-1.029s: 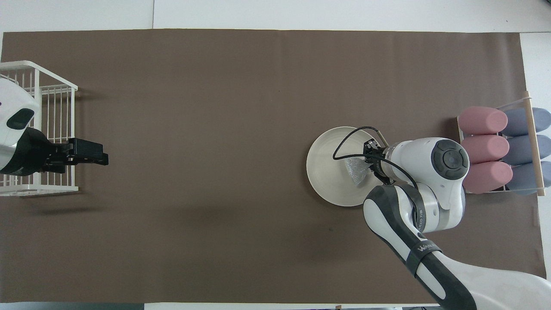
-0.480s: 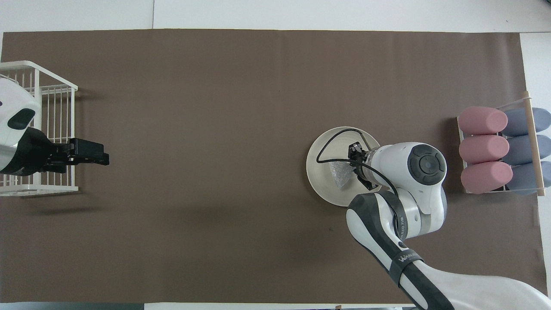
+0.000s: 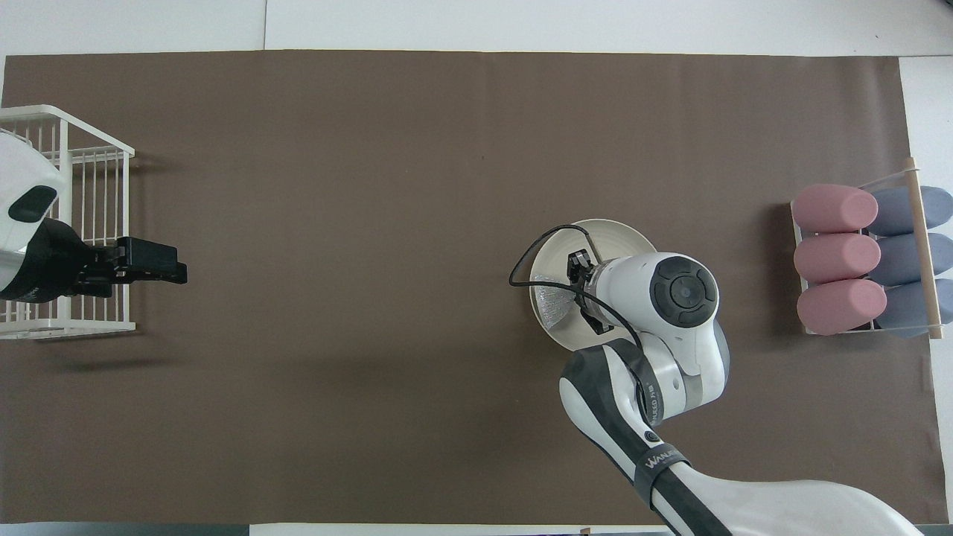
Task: Wipe plate with sponge
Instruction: 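Keep rubbing the sponge across the plate surface with the right gripper, then bring the sponge with the right gripper while the left gripper reaches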
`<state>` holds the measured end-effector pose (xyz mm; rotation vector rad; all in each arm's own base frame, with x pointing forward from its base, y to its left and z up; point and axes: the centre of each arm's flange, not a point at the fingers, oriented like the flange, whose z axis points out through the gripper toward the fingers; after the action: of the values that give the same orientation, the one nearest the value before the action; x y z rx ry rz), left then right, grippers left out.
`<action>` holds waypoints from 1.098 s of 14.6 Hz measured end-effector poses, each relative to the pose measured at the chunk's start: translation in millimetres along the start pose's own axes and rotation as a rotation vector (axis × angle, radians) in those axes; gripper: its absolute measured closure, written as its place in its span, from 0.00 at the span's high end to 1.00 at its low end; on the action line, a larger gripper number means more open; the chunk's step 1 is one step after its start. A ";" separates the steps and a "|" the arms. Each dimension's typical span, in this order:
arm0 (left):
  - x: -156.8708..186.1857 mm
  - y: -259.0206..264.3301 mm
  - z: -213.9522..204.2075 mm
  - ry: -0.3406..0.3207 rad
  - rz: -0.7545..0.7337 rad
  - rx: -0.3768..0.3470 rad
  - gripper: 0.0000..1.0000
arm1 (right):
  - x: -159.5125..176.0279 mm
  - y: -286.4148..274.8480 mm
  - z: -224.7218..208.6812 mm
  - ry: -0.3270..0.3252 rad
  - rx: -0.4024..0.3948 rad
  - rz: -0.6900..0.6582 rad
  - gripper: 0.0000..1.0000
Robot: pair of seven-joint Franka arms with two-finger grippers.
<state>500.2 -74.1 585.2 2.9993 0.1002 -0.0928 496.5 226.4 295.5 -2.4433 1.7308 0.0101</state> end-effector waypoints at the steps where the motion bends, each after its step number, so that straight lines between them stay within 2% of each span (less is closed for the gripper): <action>1: 0.0 -0.1 0.0 0.000 -0.001 0.000 1.00 | -3.9 -0.4 0.0 0.001 -0.007 -0.008 0.11; 5: 0.2 -0.9 -0.2 0.000 -0.003 0.000 1.00 | -10.8 -19.8 -25.8 0.006 -0.103 -0.023 0.11; 9: 0.2 -1.3 0.1 -0.001 -0.005 -0.002 1.00 | -33.1 -51.7 -85.2 -0.005 -0.075 0.127 0.11; 10: 0.0 -0.6 1.0 -0.007 -0.010 -0.027 1.00 | -47.2 -57.0 -98.7 -0.009 -0.066 0.164 0.11; 13: 0.4 -1.2 6.0 -0.047 -0.044 -0.222 1.00 | -103.2 -65.9 -133.2 -0.028 -0.036 0.235 0.11; 16: -1.0 5.3 21.3 -0.092 -0.039 -0.421 1.00 | -142.4 -61.3 -149.6 -0.029 -0.057 0.271 0.11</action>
<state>498.4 -82.3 565.0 2.5696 0.1476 -0.1886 494.4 361.4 463.4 -2.2133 2.0602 0.1255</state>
